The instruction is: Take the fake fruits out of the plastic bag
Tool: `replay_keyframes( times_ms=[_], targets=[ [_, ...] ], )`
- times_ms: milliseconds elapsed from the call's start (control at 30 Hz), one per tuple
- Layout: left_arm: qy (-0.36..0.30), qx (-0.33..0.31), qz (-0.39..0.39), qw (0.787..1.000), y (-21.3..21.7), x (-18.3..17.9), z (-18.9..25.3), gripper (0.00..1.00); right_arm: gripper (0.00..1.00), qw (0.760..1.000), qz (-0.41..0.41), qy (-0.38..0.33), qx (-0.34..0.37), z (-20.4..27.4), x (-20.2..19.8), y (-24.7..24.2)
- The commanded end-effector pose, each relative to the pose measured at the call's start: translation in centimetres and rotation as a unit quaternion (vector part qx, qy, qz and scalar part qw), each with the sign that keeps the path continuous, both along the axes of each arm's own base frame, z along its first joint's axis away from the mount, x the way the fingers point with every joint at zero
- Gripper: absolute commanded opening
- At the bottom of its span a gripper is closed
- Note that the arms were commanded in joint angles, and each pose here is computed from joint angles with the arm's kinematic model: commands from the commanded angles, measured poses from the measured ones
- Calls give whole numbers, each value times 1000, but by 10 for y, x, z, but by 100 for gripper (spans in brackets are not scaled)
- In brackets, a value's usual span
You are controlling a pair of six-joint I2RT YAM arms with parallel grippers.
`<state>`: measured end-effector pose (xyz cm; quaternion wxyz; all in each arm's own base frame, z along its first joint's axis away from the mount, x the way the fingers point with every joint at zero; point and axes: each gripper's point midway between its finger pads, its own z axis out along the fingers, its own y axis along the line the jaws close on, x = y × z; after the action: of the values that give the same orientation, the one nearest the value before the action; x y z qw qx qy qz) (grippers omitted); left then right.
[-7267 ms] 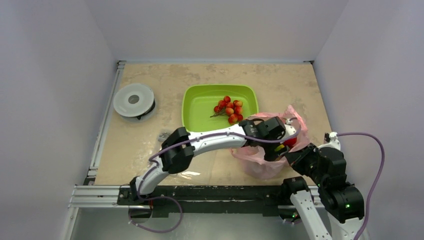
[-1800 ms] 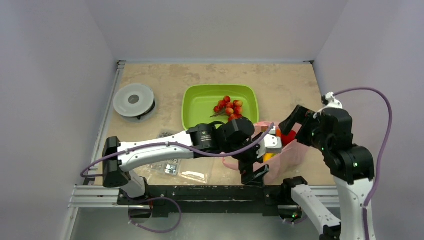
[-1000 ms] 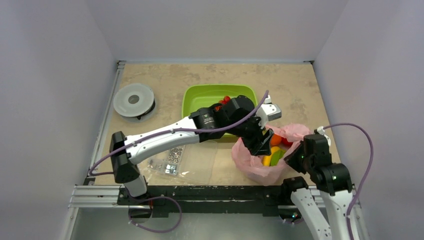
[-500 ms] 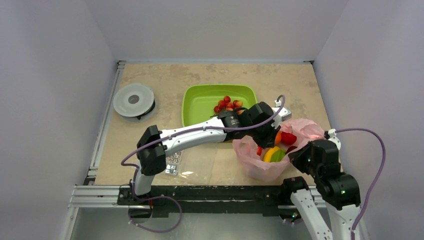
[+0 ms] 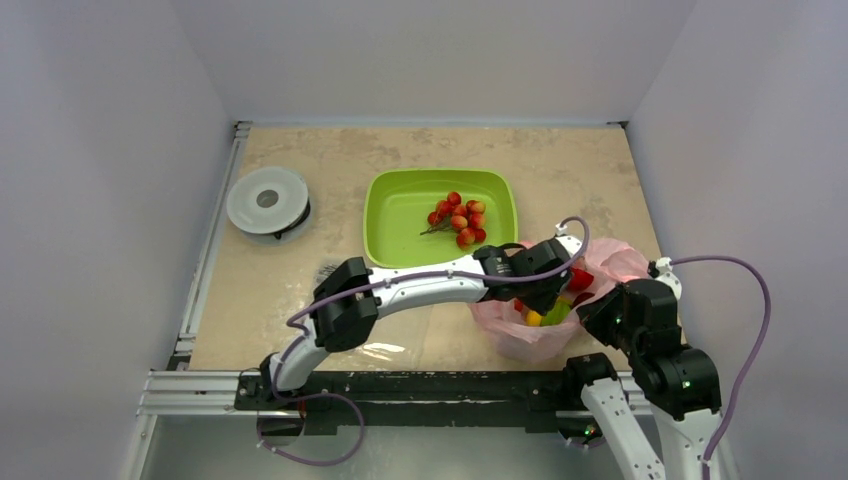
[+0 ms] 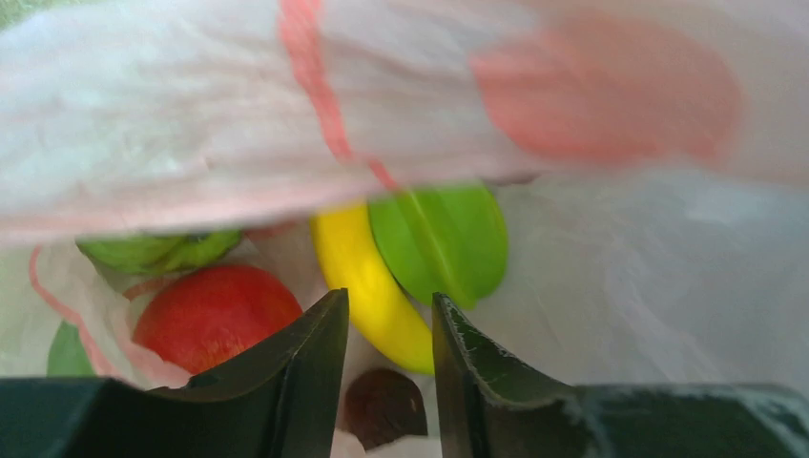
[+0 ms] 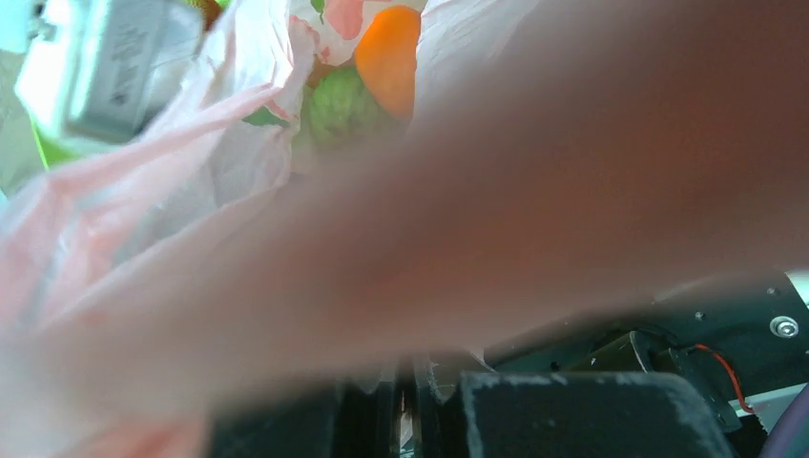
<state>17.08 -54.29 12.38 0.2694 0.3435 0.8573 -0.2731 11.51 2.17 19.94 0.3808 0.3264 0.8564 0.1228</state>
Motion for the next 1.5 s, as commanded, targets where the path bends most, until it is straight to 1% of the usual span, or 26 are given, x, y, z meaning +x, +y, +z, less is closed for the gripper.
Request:
replay_keyframes(
  times_ms=[0, 67, 200, 267, 333, 433, 533, 667, 767, 867, 933, 967, 1033, 1133, 1300, 1400, 1467],
  targets=[
    [-22, 3, 46, 999, -10, 22, 1, 39, 0, 1000, 7, -27, -3, 13, 5, 0],
    [-31, 13, 52, 998, -11, 25, -7, 44, 0, 1000, 7, -25, -4, 11, 4, 0],
    [-47, 39, 59, 996, -8, 30, -26, 44, 0, 1000, 10, -28, -2, 10, 3, 1],
    [-54, 53, 62, 995, -6, 33, -36, 46, 0, 999, 11, -30, -4, 13, 3, 0],
    [-53, 62, 59, 995, -7, 32, -45, 50, 0, 999, 9, -31, -5, 14, 3, 0],
    [-52, 69, 53, 995, -10, 29, -55, 52, 0, 999, 9, -32, -6, 15, 3, -1],
    [-51, 77, 50, 994, -13, 29, -66, 53, 0, 999, 9, -33, -5, 16, 4, 0],
    [-55, 101, 55, 992, -9, 32, -87, 58, 0, 999, 11, -34, -5, 17, 5, 0],
    [-59, 120, 53, 990, -6, 33, -104, 58, 0, 999, 10, -36, -7, 19, 5, -1],
    [-56, 127, 45, 989, -6, 32, -114, 54, 0, 999, 10, -37, -6, 19, 6, 0],
    [-58, 126, 37, 990, -8, 31, -110, 43, 0, 999, 11, -39, -6, 20, 6, 0],
    [-61, 121, 35, 990, -9, 32, -103, 39, 0, 999, 10, -40, -6, 21, 6, 0],
    [-70, 107, 29, 991, -11, 33, -85, 33, 0, 999, 8, -42, -8, 22, 5, -1],
    [-74, 75, 11, 994, -16, 29, -51, 29, 0, 999, 4, -46, -10, 25, 4, -3],
    [-48, 0, -51, 998, -27, 4, 6, 19, 0, 999, -2, -47, -15, 23, 3, -6],
    [-26, -35, -76, 996, -27, -9, 29, 15, 0, 999, -2, -52, -15, 22, 4, -6],
    [-17, -47, -84, 995, -24, -14, 42, 13, 0, 999, -3, -51, -16, 21, 4, -7]
  ],
)
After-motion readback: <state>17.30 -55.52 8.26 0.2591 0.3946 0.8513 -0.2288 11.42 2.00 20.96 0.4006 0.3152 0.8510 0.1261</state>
